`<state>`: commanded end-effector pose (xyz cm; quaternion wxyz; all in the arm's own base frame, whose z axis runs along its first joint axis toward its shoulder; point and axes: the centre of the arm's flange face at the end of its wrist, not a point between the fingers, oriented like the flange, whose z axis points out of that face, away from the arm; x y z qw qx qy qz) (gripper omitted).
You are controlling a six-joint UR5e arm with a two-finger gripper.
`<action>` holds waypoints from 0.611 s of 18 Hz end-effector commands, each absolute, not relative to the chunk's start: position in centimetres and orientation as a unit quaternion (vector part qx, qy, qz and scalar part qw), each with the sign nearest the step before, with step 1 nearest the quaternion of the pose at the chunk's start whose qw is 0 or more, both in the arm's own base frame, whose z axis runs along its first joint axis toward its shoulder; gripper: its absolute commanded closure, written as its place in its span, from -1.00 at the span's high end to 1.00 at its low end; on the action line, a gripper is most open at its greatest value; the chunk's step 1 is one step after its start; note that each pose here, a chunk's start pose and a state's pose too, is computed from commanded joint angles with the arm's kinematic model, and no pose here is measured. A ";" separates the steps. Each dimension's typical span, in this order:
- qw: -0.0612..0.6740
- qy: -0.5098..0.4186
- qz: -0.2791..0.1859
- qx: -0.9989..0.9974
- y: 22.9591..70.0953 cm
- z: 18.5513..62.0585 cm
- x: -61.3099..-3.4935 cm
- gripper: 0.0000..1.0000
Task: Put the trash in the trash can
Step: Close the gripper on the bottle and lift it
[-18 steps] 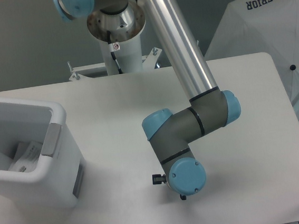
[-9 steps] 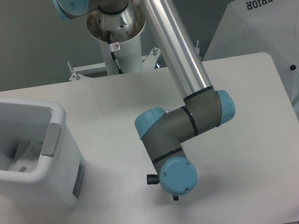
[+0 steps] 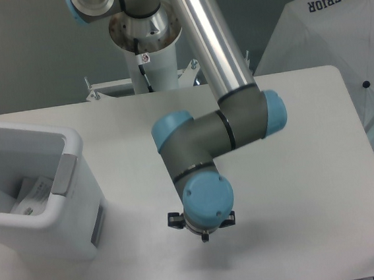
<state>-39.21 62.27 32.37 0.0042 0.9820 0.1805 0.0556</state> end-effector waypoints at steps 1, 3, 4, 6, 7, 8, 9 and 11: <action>-0.011 0.179 0.058 0.982 62.3 33.6 -38.9 -0.44; -0.052 0.179 0.060 0.981 62.4 35.9 -38.8 -0.44; -0.076 0.179 0.060 0.979 62.5 37.0 -38.8 -0.44; -0.133 0.175 0.058 0.974 62.9 39.6 -38.7 -0.44; -0.159 0.174 0.059 0.970 63.0 40.7 -38.7 -0.44; -0.182 0.178 0.060 0.965 63.2 41.4 -38.8 -0.44; -0.209 0.183 0.062 0.958 63.3 42.4 -39.0 -0.44; -0.268 0.185 0.059 0.944 63.0 45.4 -39.2 -0.44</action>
